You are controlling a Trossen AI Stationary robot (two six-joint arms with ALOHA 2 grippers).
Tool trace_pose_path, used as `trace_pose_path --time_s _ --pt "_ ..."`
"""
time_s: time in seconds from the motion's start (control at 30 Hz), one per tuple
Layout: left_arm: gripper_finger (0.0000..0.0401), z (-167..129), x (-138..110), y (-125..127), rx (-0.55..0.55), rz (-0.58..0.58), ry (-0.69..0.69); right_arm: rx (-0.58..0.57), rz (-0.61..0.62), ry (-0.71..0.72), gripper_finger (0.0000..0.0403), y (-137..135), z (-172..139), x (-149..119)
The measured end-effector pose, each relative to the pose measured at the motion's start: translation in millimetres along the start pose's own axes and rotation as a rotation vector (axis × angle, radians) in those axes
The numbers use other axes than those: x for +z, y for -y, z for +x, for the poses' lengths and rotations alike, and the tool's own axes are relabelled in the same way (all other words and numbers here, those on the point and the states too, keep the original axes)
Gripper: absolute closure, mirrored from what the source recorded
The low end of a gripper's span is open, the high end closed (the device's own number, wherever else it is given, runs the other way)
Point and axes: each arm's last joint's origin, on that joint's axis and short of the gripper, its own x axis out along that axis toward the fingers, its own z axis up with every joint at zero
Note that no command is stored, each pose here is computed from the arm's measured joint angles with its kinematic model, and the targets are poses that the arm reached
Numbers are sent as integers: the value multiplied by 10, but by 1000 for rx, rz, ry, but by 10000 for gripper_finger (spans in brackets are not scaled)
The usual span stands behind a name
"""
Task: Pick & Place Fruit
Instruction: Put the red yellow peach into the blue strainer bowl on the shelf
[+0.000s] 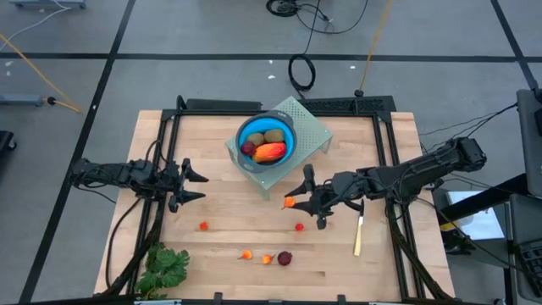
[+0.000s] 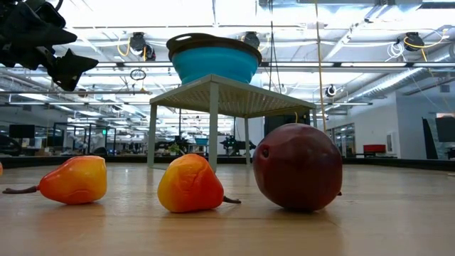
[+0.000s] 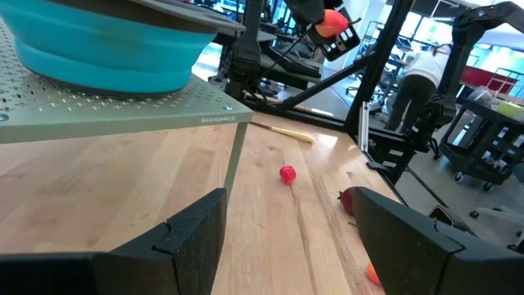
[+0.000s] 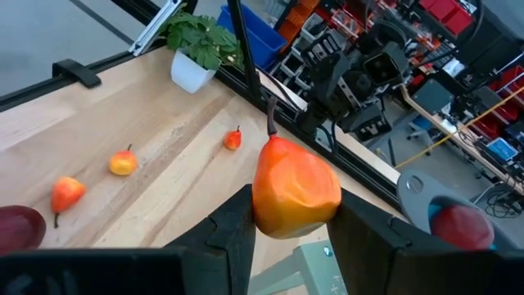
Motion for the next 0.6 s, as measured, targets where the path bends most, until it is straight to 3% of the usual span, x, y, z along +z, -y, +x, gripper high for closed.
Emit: trace_pose_path --time_s 0.3,0.6 --pt "134 0 0 -1 2 1 0 -76 26 112 273 108 -3 88" --pt "134 0 0 -1 2 9 0 -27 134 367 273 249 -43 229"
